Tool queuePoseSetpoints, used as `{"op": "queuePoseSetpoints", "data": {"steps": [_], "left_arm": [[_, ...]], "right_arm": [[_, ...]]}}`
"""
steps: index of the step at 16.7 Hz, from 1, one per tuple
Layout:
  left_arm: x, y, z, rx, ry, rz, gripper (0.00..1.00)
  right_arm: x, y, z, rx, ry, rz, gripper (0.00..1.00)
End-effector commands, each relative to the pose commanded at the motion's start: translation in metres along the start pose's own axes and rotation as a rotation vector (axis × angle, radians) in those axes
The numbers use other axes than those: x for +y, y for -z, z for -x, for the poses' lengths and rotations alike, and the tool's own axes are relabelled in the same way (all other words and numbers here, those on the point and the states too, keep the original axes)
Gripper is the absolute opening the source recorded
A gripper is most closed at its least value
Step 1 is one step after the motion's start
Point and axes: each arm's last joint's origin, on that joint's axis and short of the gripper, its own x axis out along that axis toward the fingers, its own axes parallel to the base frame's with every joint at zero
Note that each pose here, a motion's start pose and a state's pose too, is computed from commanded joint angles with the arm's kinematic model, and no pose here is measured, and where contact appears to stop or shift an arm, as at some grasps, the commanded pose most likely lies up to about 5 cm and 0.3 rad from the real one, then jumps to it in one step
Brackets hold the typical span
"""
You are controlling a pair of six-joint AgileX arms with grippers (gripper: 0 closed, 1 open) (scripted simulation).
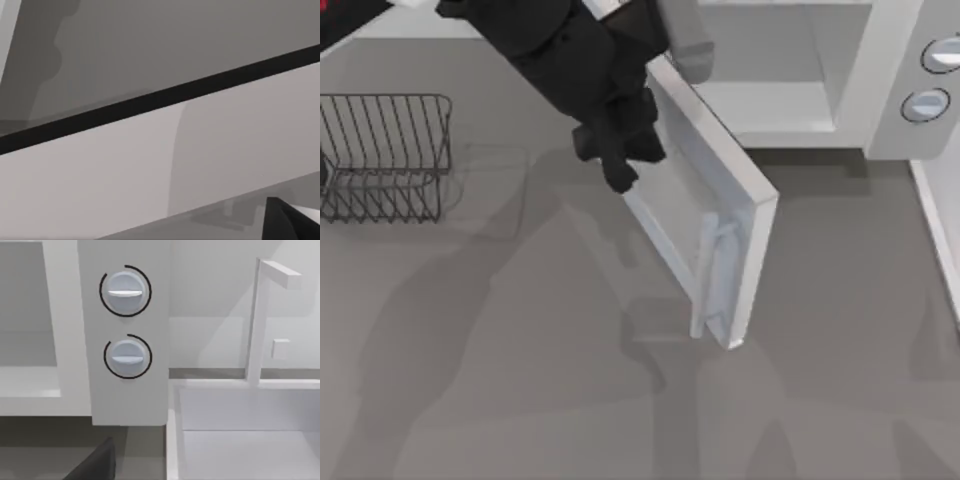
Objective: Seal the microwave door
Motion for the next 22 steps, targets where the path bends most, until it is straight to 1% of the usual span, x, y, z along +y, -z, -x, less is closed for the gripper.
{"op": "queuePoseSetpoints", "data": {"steps": [6, 13, 17, 22], "left_arm": [[-0.001, -0.003, -0.001, -0.001, -0.002, 0.003, 0.00], [-0.004, -0.018, -0.010, -0.001, -0.002, 0.004, 0.00], [-0.004, -0.018, -0.009, -0.002, -0.004, 0.007, 0.00], [-0.007, -0.032, -0.019, 0.003, 0.001, 0.010, 0.00]], "right_arm": [[0.000, 0.000, 0.000, 0.000, 0.000, 0.000, 1.00], [0.000, 0.000, 0.000, 0.000, 0.000, 0.000, 1.00], [0.000, 0.000, 0.000, 0.000, 0.000, 0.000, 1.00], [0.000, 0.000, 0.000, 0.000, 0.000, 0.000, 1.00]]}}
